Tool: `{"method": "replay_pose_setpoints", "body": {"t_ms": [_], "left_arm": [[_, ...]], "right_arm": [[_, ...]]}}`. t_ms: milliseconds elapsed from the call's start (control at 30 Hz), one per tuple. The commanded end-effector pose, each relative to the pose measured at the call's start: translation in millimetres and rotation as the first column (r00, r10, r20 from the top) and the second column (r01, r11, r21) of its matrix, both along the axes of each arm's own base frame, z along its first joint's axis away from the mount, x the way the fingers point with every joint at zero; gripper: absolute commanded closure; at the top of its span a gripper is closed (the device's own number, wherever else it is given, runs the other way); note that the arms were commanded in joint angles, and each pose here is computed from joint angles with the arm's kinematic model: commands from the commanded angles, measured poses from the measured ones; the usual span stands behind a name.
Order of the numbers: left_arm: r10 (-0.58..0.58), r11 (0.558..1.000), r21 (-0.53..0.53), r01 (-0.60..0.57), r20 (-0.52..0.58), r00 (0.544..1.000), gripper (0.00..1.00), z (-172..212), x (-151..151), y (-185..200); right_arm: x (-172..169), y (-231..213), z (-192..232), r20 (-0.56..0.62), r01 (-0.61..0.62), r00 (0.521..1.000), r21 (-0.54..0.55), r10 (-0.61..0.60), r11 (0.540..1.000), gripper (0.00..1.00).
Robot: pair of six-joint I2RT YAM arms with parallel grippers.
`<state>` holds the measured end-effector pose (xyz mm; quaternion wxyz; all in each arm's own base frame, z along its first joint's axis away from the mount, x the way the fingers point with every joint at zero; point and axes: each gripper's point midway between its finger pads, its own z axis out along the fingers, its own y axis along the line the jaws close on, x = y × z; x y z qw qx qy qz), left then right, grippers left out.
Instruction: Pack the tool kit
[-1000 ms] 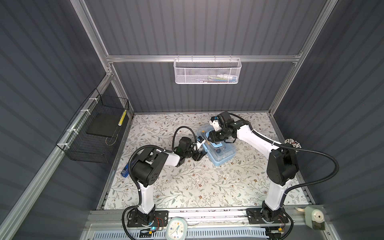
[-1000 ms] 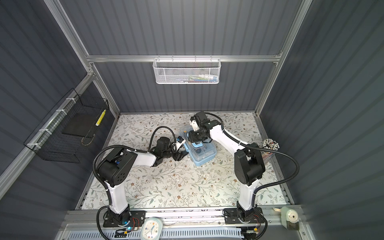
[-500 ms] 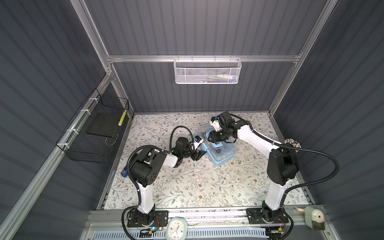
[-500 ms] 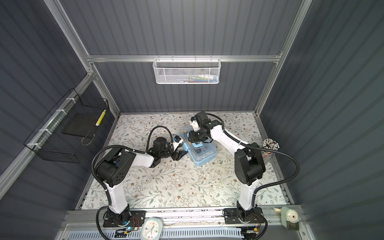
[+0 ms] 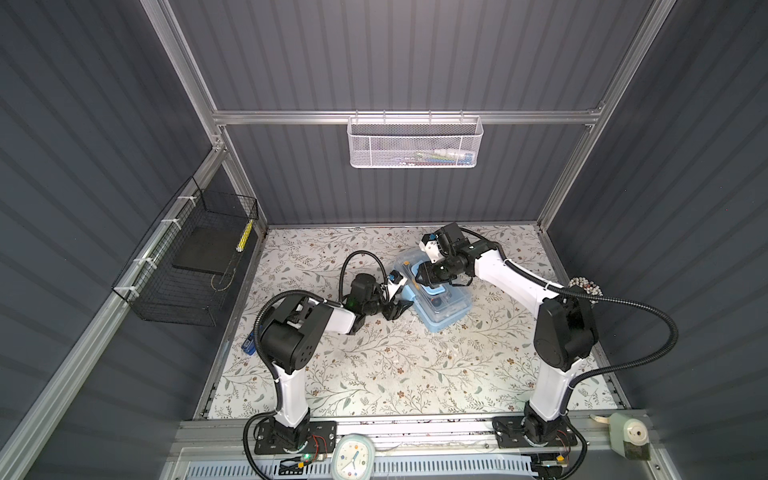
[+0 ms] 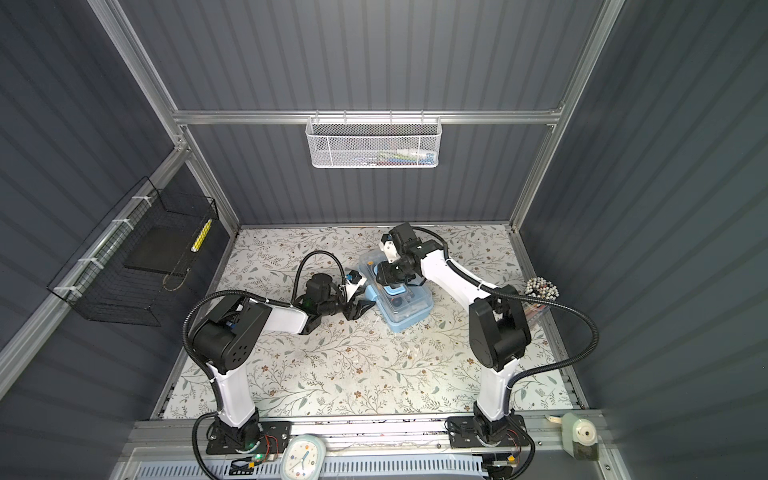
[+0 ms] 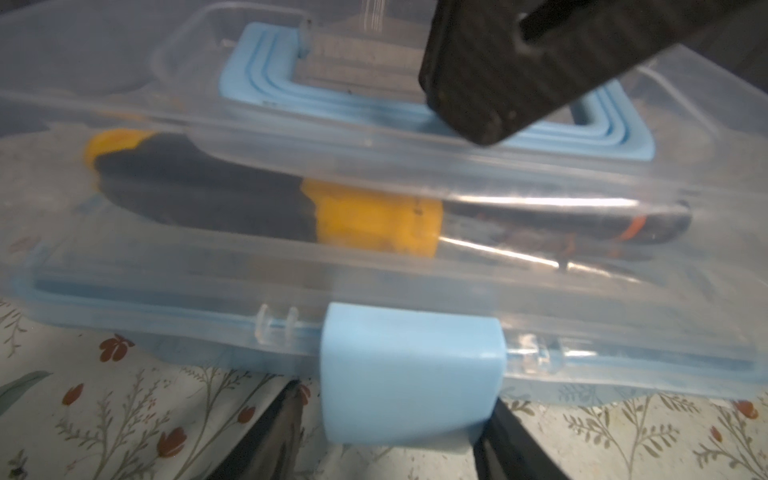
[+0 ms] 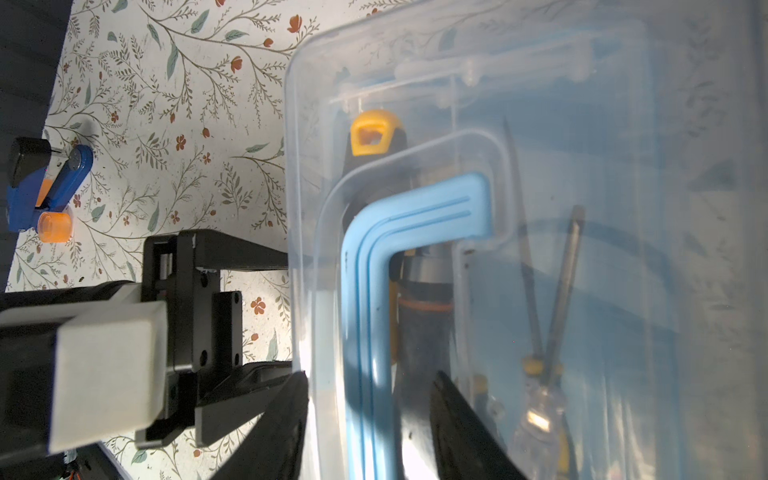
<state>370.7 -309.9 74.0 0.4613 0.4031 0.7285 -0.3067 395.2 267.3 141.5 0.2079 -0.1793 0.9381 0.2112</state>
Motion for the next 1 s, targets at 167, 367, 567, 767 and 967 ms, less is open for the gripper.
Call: {"method": "replay_pose_setpoints", "body": {"t_ms": [167, 367, 567, 767, 967], "left_arm": [[0.035, 0.999, -0.02, -0.035, 0.029, 0.999, 0.39, 10.4, 23.1, 0.9], [0.029, 1.0, -0.01, -0.029, 0.015, 0.999, 0.43, 4.5, 22.7, 0.3], [0.025, 1.0, 0.009, -0.025, 0.019, 1.0, 0.44, 0.6, 25.5, -0.5], [0.022, 1.0, 0.005, -0.022, 0.012, 1.0, 0.44, 0.4, 29.4, -3.6], [0.016, 1.0, 0.02, -0.016, -0.018, 1.0, 0.42, -3.6, 32.6, -6.2]], "right_arm": [[-1.4, -10.7, -8.9, -0.023, 0.018, 1.0, -0.028, -0.018, 0.999, 0.5], [-0.9, -10.9, -8.0, -0.02, 0.019, 1.0, -0.027, -0.019, 0.999, 0.5], [-2.6, -9.3, -10.9, -0.033, 0.018, 0.999, -0.021, -0.019, 1.0, 0.5], [-5.3, -11.7, -14.9, -0.045, 0.019, 0.999, -0.036, -0.02, 0.999, 0.51], [-6.8, -10.4, -14.2, -0.046, 0.021, 0.999, -0.025, -0.022, 0.999, 0.53]]}}
